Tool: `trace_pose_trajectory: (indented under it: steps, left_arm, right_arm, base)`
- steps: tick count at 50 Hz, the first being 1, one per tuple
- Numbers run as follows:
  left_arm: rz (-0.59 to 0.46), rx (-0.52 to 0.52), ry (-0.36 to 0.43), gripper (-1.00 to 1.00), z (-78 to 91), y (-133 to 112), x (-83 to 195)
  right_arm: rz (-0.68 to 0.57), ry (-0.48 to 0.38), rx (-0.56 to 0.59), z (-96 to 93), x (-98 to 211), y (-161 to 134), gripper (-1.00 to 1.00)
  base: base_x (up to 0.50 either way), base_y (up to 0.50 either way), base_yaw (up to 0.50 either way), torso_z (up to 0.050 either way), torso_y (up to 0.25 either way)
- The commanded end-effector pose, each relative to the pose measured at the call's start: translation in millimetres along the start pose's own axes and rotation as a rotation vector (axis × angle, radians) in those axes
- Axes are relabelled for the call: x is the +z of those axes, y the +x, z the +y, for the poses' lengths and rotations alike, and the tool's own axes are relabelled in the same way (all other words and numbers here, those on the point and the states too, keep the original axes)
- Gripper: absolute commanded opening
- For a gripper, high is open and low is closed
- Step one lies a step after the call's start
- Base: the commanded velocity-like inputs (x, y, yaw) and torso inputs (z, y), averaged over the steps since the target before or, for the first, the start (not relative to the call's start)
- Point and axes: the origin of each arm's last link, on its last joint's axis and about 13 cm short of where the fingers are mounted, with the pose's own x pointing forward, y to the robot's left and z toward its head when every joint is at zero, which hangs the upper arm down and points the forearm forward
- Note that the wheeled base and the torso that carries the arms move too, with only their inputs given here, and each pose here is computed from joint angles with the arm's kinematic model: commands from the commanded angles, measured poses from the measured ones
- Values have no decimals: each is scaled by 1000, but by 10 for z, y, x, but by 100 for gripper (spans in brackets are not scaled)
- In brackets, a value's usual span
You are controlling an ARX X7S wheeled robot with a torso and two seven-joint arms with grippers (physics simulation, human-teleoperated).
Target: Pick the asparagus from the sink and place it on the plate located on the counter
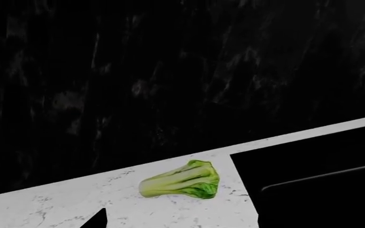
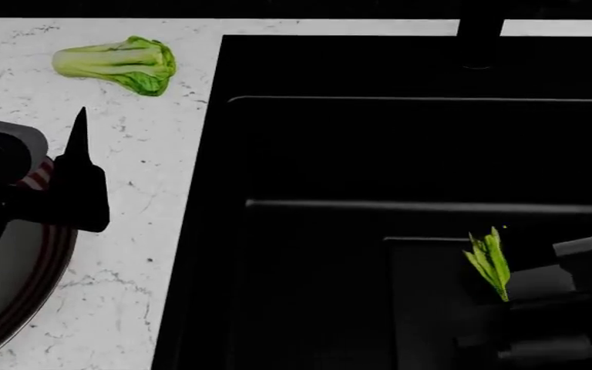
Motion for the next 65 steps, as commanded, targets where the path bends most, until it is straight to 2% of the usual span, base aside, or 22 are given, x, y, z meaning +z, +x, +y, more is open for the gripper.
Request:
trace_pose_trajectory:
  steps: [1, 15, 20, 33, 41, 62, 65]
  left_arm:
    - [-22, -10, 8, 100, 3, -27, 37]
    - [-36, -17, 7, 100, -7, -52, 85]
    - [-36, -21, 9, 100, -12, -47, 88]
    - [-39, -26, 16, 100, -17, -37, 111]
    - [-40, -30, 17, 100, -25, -41, 115]
    - [-23, -24, 21, 100, -15, -52, 128]
    - [-33, -49, -9, 100, -13, -73, 110]
  right_arm:
    - [-155, -28, -39, -84, -113, -450, -100]
    - [-230, -48, -36, -98, -377, -846, -100]
    - [-273, -64, -25, -87, -351, -970, -100]
    - [-383, -146, 113, 6, -257, -1288, -100]
    - [-427, -194, 156, 23, -243, -1446, -100]
    - [-539, -241, 242, 116, -144, -1780, -100]
    - [-553, -240, 265, 133, -111, -1801, -100]
  base:
    - [0, 0, 0, 0, 0]
    - [0, 0, 0, 0, 0]
    - [0, 0, 0, 0, 0]
    - [0, 0, 0, 0, 0]
    - [0, 0, 0, 0, 0]
    - [0, 0, 0, 0, 0]
    - [0, 0, 0, 0, 0]
